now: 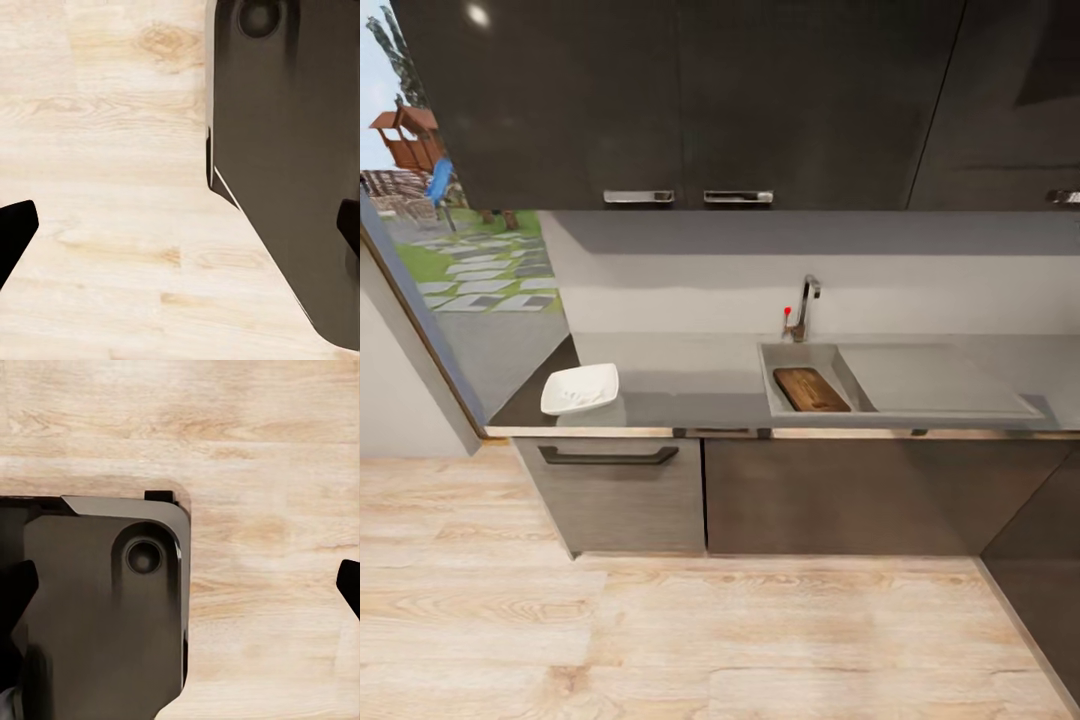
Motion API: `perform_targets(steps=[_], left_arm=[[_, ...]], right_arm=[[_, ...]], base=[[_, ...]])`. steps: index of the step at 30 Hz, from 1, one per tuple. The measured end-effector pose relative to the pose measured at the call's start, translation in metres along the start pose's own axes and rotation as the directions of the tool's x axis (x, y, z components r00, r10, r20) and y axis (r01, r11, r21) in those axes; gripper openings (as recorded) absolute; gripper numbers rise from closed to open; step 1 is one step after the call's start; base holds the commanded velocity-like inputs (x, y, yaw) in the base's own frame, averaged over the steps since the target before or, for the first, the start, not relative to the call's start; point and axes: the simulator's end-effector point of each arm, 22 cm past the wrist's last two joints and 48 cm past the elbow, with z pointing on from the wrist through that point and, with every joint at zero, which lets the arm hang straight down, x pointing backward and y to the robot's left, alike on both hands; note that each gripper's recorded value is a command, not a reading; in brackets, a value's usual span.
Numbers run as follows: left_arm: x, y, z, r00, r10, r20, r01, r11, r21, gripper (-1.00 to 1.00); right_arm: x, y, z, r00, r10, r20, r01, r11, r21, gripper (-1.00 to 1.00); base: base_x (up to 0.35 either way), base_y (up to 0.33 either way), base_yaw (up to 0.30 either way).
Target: In the kitchen, take the Vidalia onion out of the sink, dice it on the chopping board with the paring knife, put the diced onion into the bowl on the countertop, then place both the paring knife and the chopping board into the sink.
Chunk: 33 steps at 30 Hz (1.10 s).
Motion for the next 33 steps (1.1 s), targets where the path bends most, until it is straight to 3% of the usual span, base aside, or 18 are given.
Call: perform_targets(steps=[33], left_arm=[[-0.020,0.001,0.002,0.999,-0.010,0.053,0.010,1.000,-0.002,1.00]], right_arm=[[-0.022,0.009,-0.002,0.999,0.006,0.053,-0.005,1.000,-0.012,1.00]], base=[[0.000,0.000,0.000]])
